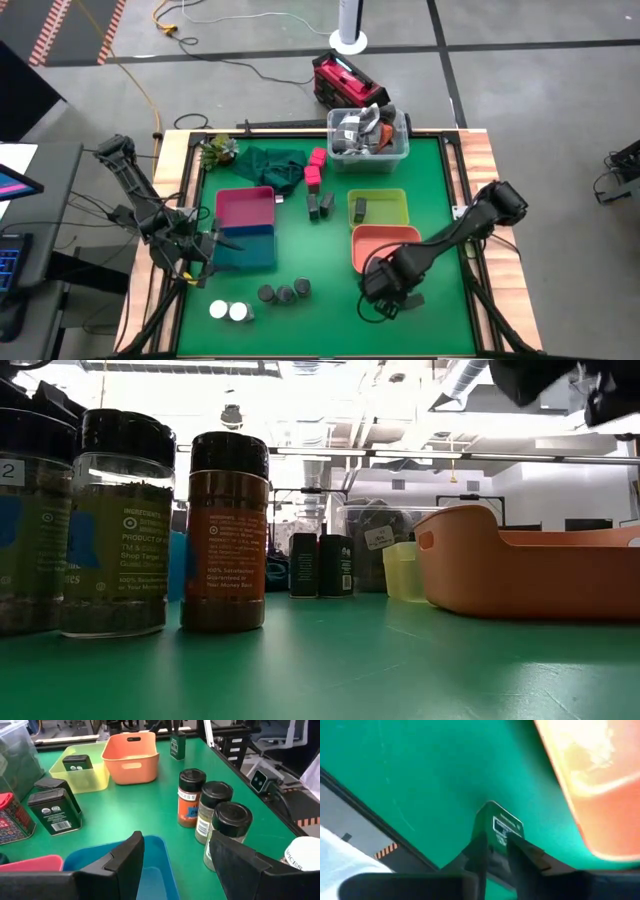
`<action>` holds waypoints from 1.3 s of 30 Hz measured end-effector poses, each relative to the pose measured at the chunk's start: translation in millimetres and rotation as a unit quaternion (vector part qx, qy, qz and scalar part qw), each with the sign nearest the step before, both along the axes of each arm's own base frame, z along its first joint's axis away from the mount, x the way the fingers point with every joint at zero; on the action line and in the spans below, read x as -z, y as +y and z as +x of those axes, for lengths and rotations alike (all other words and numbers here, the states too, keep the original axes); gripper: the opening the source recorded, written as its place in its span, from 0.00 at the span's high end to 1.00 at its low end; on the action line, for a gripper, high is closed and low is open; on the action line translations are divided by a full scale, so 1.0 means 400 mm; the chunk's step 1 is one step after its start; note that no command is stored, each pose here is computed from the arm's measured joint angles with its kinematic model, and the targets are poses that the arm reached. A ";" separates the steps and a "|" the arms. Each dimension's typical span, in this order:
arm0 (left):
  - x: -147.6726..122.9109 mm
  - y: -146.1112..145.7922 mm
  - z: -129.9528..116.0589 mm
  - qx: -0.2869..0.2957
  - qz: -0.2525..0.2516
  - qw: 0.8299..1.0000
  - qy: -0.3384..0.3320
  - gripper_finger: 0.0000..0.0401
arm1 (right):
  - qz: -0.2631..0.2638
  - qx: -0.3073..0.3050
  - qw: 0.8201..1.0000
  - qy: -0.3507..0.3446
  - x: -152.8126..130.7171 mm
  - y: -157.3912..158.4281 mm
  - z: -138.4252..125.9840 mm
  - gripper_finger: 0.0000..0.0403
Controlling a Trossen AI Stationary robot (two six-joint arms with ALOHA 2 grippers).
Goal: Sort spices by type
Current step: Put the black spice can into the yellow bin
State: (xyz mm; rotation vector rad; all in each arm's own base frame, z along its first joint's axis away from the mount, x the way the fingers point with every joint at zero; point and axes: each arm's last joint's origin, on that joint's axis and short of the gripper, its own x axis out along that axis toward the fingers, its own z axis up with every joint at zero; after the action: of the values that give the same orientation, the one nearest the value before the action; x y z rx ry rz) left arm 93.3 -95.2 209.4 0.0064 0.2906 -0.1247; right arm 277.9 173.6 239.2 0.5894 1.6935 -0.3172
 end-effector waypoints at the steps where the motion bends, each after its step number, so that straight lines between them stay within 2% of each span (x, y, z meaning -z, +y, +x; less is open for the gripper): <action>1: 0.000 0.000 0.000 -0.001 -0.002 1.000 0.001 0.46 | -0.003 0.002 1.000 0.006 -0.014 -0.005 0.001 0.71; 5: -0.001 0.000 0.000 -0.003 -0.005 1.000 -0.001 0.46 | -0.013 0.005 1.000 0.022 -0.076 -0.011 -0.004 0.60; 7: -0.007 0.001 0.002 -0.023 -0.002 1.000 -0.018 0.46 | -0.013 -0.003 1.000 0.023 -0.101 -0.008 -0.008 0.55; 10: -0.024 0.002 0.006 -0.051 0.008 0.997 -0.052 0.46 | -0.016 -0.021 0.999 0.031 -0.111 -0.003 -0.017 0.46; 14: -0.030 0.001 0.006 -0.048 0.015 0.997 -0.061 0.46 | -0.029 -0.046 0.997 0.056 -0.100 0.004 -0.039 0.39; 25: -0.012 0.001 0.000 -0.042 0.014 0.998 -0.035 0.46 | -0.039 -0.153 0.986 0.058 -0.090 0.052 -0.085 0.38; 29: -0.011 0.001 -0.001 -0.041 0.021 0.998 -0.034 0.46 | -0.034 -0.191 0.980 0.043 -0.065 0.068 -0.067 0.38; 32: -0.011 0.002 -0.001 -0.041 0.023 0.998 -0.033 0.46 | -0.038 -0.214 0.974 0.056 -0.031 0.079 -0.052 0.38; 39: -0.001 0.005 -0.003 -0.044 0.027 0.998 -0.018 0.46 | -0.005 -0.221 0.974 0.054 0.002 0.099 -0.030 0.38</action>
State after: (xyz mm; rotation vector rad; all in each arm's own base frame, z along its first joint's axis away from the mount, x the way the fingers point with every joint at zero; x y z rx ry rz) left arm 92.0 -93.3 209.9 0.0502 0.2569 -0.0297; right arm 265.9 213.1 238.5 0.1776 1.8728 -0.0361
